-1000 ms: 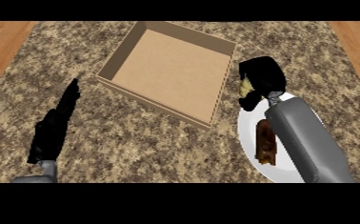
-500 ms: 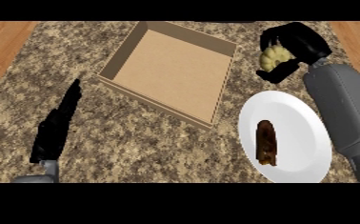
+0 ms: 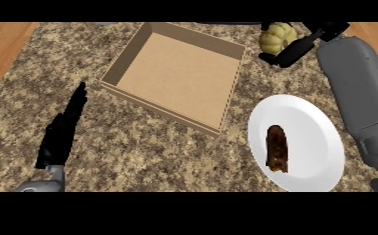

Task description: Pick the squash from the plate and place it in the cardboard box

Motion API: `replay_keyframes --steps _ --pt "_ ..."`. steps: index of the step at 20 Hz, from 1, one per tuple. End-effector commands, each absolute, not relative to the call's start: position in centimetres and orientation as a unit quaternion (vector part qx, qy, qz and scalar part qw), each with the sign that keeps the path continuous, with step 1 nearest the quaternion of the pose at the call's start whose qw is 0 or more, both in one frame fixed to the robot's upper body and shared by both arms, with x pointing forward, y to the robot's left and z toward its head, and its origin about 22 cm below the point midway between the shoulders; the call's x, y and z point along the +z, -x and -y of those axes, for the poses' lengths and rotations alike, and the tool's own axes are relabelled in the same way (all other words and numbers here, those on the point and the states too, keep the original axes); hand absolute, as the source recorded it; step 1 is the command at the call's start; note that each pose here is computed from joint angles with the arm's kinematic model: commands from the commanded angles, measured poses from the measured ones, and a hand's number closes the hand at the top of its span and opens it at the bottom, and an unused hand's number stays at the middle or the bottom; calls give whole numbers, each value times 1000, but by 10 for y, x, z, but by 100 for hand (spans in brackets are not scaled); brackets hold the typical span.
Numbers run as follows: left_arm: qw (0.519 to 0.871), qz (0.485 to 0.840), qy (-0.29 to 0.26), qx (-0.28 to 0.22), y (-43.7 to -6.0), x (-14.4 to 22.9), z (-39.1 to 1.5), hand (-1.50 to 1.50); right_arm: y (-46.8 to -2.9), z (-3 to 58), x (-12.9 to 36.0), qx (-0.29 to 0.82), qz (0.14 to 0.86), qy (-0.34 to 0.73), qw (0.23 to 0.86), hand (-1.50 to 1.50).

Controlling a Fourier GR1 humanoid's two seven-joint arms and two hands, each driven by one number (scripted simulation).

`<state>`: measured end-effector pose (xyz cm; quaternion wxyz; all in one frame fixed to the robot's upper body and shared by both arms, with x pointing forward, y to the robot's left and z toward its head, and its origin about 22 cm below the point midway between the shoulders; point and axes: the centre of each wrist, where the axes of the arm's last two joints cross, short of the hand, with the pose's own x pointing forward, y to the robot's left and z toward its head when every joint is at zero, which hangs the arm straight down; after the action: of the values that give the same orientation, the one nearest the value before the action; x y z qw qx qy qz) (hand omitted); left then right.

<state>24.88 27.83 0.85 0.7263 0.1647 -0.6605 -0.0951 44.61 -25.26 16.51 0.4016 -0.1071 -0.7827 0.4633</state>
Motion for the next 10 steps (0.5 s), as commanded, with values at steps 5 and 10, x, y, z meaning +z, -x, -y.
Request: replay_keyframes --steps 5,10 --pt "732 655 -168 -89 -245 8 -270 0 -453 175 214 459 794 57 394 150" --pt "721 665 -167 -103 -241 8 -272 0 -453 109 198 477 779 67 400 150"
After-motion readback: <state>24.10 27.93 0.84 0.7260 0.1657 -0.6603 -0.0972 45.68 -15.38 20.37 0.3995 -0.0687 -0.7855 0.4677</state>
